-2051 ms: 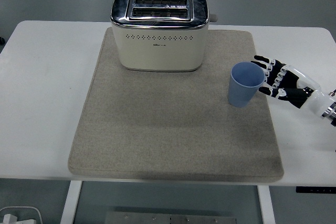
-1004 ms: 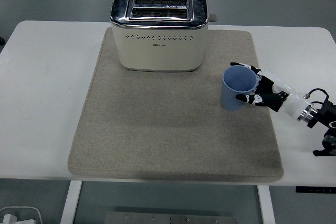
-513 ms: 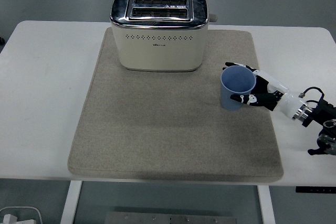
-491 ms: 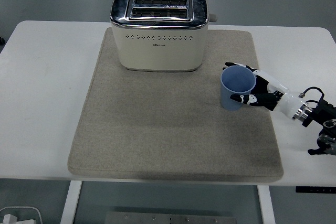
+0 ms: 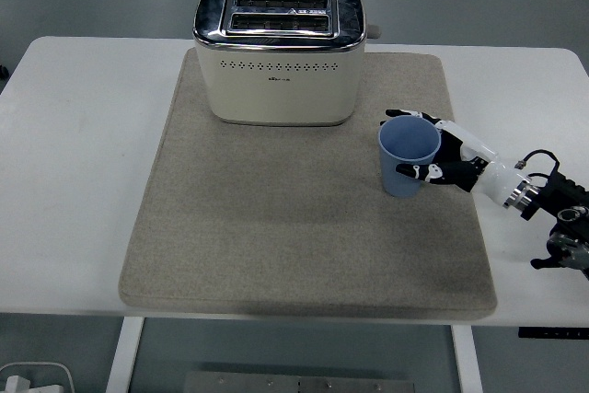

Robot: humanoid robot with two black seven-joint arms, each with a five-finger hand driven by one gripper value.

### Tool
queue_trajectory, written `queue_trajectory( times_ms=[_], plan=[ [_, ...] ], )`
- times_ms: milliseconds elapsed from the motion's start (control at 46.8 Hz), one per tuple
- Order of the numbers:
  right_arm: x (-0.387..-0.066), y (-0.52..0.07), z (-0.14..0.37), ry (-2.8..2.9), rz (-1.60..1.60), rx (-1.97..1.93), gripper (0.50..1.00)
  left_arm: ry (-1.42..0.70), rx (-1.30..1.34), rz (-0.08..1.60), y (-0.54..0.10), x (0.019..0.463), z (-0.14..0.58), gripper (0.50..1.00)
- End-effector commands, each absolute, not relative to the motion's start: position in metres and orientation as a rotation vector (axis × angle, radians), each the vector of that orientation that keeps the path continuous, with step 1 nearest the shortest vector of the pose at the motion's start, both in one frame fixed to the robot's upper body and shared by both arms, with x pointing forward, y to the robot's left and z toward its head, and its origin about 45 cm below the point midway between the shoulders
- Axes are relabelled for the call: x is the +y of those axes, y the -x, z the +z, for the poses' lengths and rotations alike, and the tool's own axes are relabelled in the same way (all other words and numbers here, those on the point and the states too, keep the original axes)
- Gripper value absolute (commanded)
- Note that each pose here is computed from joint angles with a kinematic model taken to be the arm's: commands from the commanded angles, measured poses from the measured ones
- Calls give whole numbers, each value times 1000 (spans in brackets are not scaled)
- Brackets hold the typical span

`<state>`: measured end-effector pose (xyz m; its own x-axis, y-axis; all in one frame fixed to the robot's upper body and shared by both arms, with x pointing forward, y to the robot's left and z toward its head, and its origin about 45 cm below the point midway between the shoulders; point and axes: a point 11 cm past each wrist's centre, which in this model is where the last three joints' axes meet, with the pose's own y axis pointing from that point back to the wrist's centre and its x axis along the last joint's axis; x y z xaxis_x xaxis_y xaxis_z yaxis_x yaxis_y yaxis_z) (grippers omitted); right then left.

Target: Put the water cup in front of the bread machine

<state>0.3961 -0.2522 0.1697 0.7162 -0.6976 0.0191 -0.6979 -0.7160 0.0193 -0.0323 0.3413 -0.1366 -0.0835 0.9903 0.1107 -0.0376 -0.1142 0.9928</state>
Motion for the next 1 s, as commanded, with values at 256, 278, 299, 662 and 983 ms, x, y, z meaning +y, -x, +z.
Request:
queue_trajectory(
  times_ms=[256, 278, 299, 662, 983],
  plan=[
    [-245, -397, 170, -2889, 37, -1155, 574, -1220, 1180, 1374, 31, 342, -137, 1000],
    [-245, -397, 170, -2889, 37, -1155, 564, -1220, 1182, 1372, 32, 341, -137, 1000],
    [-245, -397, 170, -2889, 37, -1155, 552, -1221, 1181, 1373, 32, 342, -137, 1000],
    [-232, -406, 184, -2939, 56, -1147, 545, -1221, 1181, 1373, 32, 342, -137, 1000],
    [-183, -416, 205, -3043, 103, -1058, 547, -1221, 1181, 1373, 32, 342, -137, 1000]
  ],
)
